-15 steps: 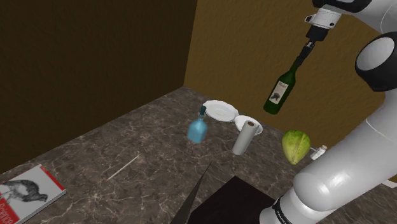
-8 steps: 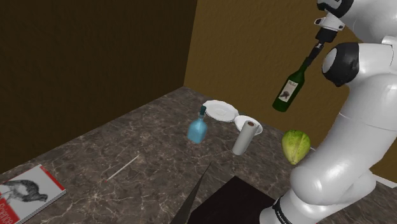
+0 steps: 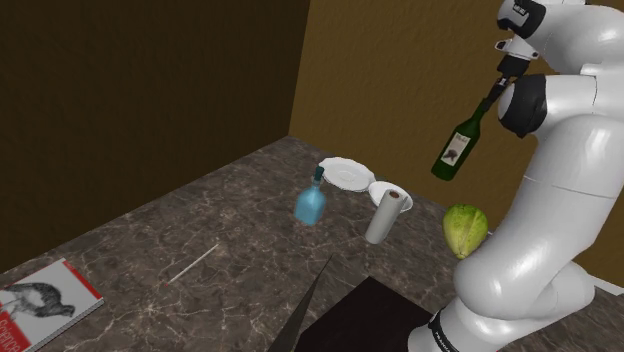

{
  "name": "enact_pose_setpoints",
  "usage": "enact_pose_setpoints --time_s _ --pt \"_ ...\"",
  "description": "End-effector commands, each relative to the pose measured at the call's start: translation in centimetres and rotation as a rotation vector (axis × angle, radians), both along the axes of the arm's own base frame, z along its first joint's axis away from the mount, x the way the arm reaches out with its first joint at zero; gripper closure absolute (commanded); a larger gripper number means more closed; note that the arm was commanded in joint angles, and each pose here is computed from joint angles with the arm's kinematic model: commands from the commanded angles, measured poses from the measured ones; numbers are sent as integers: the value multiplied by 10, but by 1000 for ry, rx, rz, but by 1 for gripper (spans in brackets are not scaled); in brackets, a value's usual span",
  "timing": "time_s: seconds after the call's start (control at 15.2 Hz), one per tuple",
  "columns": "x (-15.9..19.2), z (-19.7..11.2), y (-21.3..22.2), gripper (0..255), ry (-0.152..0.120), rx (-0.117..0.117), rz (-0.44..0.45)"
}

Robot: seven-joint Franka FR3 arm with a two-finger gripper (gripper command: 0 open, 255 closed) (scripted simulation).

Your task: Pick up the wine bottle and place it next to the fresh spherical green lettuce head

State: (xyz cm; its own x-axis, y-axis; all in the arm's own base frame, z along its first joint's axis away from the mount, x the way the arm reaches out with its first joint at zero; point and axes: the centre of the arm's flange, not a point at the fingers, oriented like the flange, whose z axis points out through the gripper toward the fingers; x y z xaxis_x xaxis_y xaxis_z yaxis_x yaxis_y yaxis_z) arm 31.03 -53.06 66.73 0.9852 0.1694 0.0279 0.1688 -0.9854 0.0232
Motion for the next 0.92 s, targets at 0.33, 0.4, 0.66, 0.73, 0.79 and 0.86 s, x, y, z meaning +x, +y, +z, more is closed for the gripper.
enact_pose_setpoints --time_s 0.33,0.4,0.66,0.73,0.79,0.86 --pt "0 -36 -1 255 0 -1 0" --pt "0 -41 -1 255 0 -1 0" --pt "0 -62 -1 255 0 -1 0" --pt "0 -68 -1 255 0 -1 0" --pt "0 -73 -1 255 0 -1 0" --pt "0 -78 -1 255 0 -1 0"
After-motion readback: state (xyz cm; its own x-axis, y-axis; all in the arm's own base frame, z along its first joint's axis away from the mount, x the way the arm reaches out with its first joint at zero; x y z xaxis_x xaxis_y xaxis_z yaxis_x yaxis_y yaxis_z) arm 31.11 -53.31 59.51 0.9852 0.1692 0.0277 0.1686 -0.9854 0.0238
